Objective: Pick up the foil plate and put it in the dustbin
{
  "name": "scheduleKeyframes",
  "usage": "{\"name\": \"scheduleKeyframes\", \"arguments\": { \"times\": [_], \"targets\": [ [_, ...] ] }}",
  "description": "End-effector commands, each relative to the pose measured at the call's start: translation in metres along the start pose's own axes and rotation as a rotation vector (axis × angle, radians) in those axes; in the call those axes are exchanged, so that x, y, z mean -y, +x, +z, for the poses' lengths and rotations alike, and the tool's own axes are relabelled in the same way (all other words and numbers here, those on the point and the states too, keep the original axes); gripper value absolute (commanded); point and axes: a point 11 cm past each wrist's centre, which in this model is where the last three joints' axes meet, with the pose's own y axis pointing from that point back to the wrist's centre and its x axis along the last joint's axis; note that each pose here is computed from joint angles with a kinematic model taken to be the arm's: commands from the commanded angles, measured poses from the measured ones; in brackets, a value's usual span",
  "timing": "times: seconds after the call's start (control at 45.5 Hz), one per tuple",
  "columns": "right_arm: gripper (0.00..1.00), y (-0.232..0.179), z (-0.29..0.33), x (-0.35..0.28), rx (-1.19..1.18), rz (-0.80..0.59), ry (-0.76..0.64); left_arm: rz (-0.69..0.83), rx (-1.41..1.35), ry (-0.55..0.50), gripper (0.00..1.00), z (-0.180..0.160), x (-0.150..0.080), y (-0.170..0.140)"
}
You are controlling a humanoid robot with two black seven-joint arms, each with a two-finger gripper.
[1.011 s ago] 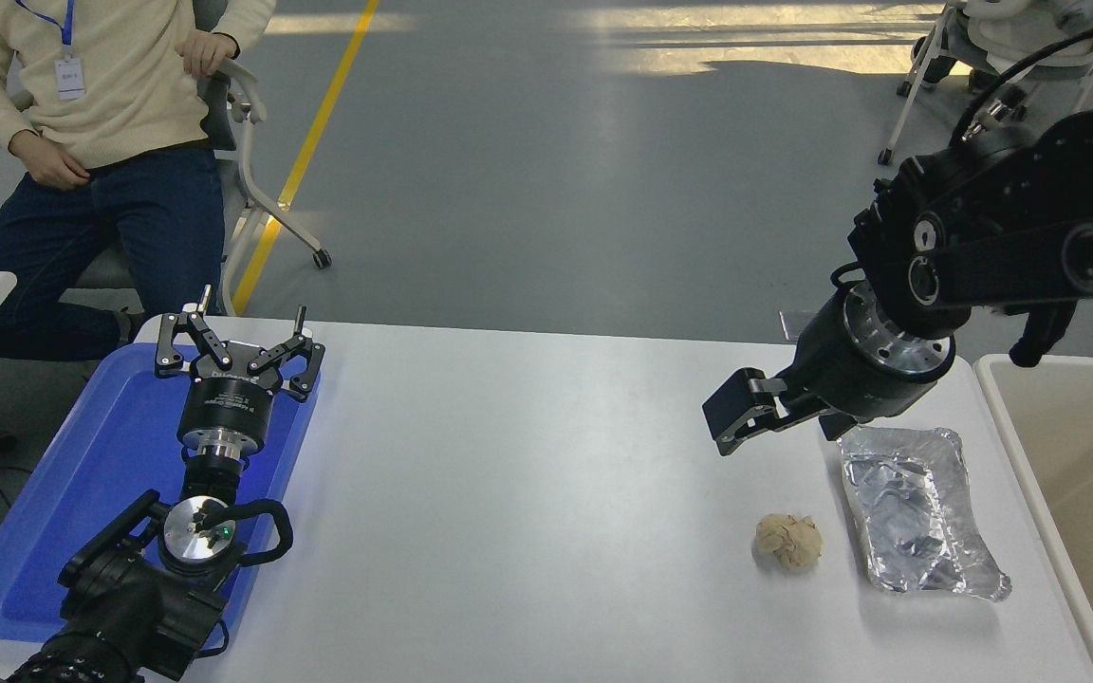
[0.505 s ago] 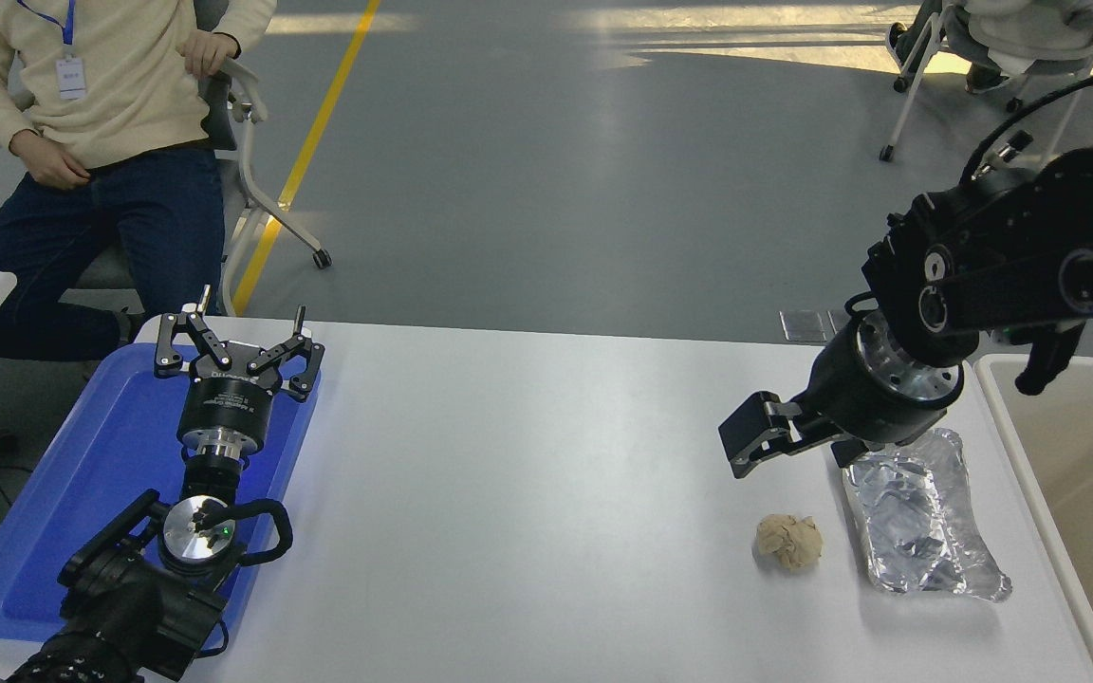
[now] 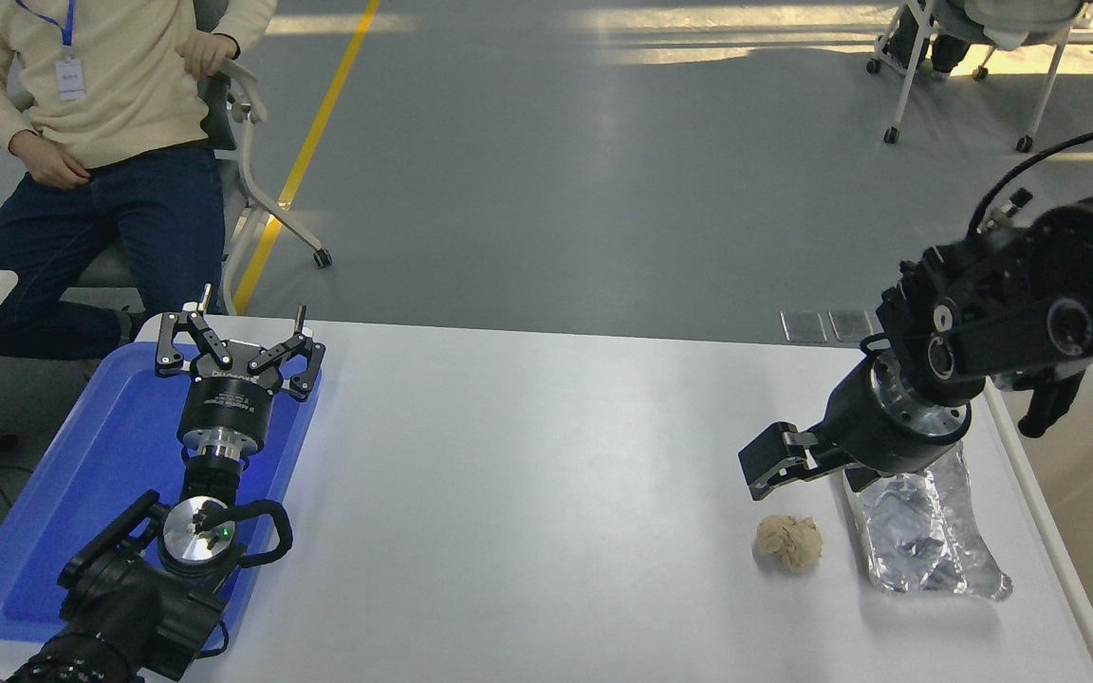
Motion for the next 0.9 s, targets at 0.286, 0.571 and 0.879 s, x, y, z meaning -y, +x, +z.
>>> {"name": "scheduleKeyframes", "arguments": {
  "times": [0.286,0.571,0.879],
  "targets": [
    [1.0,-0.022,0.114,0.056,-0.036,0.094,-0.149,0.0,0.0,0.0,1.0,0.0,0.0,0.0],
    [1.0,-0.023,0.142,0.084,-0.041,0.136,-0.206,0.0,0.0,0.0,1.0,0.0,0.0,0.0],
    [1.0,-0.019,0.172,0.126,-0.028,0.193,-0.256,0.0,0.0,0.0,1.0,0.0,0.0,0.0]
  ]
}}
